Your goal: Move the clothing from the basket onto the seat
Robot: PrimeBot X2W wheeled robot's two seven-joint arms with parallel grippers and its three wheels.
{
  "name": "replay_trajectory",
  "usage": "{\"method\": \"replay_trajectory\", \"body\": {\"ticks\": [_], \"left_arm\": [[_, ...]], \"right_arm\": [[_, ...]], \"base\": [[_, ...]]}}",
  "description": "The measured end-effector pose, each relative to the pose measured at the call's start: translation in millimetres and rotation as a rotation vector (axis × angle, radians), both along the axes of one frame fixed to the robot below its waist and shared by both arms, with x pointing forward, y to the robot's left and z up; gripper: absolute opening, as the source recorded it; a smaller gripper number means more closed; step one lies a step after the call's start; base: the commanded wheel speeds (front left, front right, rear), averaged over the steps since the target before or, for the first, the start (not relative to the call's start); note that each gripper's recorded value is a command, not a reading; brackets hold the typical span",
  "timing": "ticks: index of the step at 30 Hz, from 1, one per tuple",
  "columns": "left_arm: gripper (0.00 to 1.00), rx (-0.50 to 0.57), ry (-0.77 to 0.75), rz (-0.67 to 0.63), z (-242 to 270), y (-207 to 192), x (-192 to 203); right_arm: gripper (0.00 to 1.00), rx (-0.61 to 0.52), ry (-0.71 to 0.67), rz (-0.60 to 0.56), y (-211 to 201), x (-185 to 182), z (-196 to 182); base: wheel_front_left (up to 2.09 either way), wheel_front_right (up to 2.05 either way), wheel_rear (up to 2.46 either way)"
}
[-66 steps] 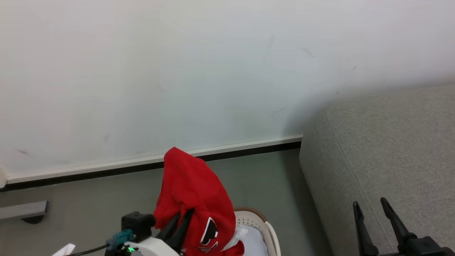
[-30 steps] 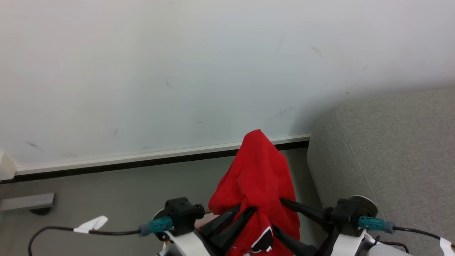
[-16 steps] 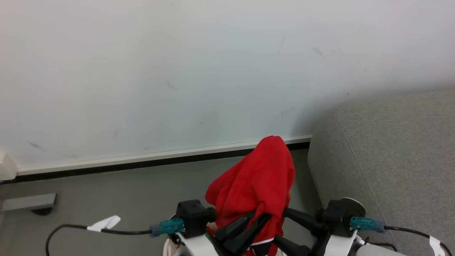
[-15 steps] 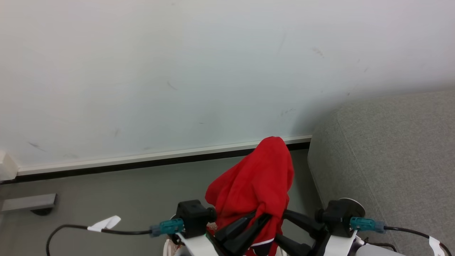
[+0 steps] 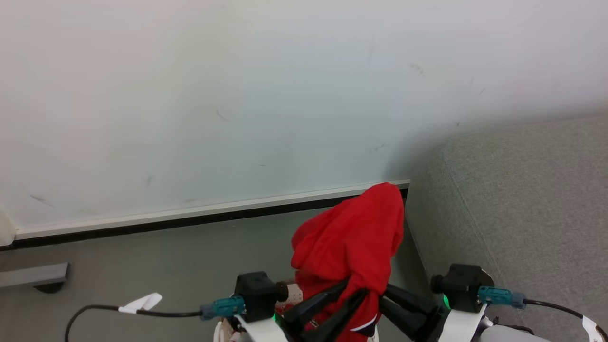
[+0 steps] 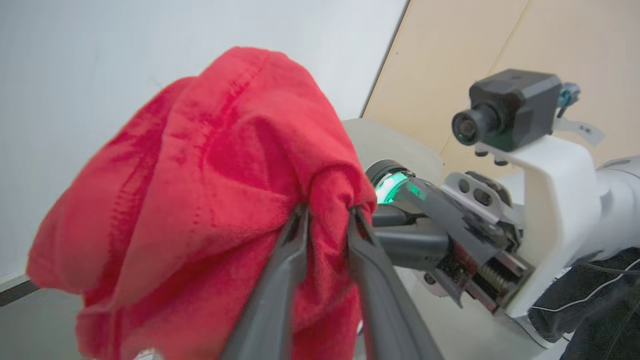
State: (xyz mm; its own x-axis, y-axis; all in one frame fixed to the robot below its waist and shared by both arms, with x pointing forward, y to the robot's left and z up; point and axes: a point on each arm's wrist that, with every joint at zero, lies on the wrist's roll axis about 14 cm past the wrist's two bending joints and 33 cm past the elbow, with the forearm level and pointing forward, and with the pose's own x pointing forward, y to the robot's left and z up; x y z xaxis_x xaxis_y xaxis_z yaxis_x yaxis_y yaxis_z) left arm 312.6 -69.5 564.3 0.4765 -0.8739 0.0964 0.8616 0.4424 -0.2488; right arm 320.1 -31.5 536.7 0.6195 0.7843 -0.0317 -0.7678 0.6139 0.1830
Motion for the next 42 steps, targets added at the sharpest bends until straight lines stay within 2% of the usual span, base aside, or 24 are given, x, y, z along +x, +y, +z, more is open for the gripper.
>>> {"method": "replay_trajectory", "body": {"ticks": [1, 2, 17, 32, 42], "left_arm": [[0.76, 0.003, 0.004, 0.002, -2, 0, 0], [1.0, 0.003, 0.005, 0.006, -3, 0, 0], [1.0, 0.018, -0.035, 0.048, -12, -3, 12], [1.0, 0.018, -0.051, -0.064, -21, -43, 11], [1.0, 0.003, -0.042, -0.128, -27, -64, 15]], "right_arm": [[0.0, -0.001, 0.002, -0.007, -2, 1, -1], [0.0, 0.001, 0.003, -0.017, -5, 2, -1], [0.0, 0.054, -0.035, -0.19, -47, 19, 10], [0.0, 0.039, -0.06, -0.468, -134, 13, 9], [0.0, 0.02, -0.053, -0.568, -163, 12, 3]], "base": [[0.0, 0.0, 0.0], [0.0, 0.0, 0.0], [0.0, 0.0, 0.0], [0.0, 0.0, 0.0], [0.0, 0.0, 0.0]]}}
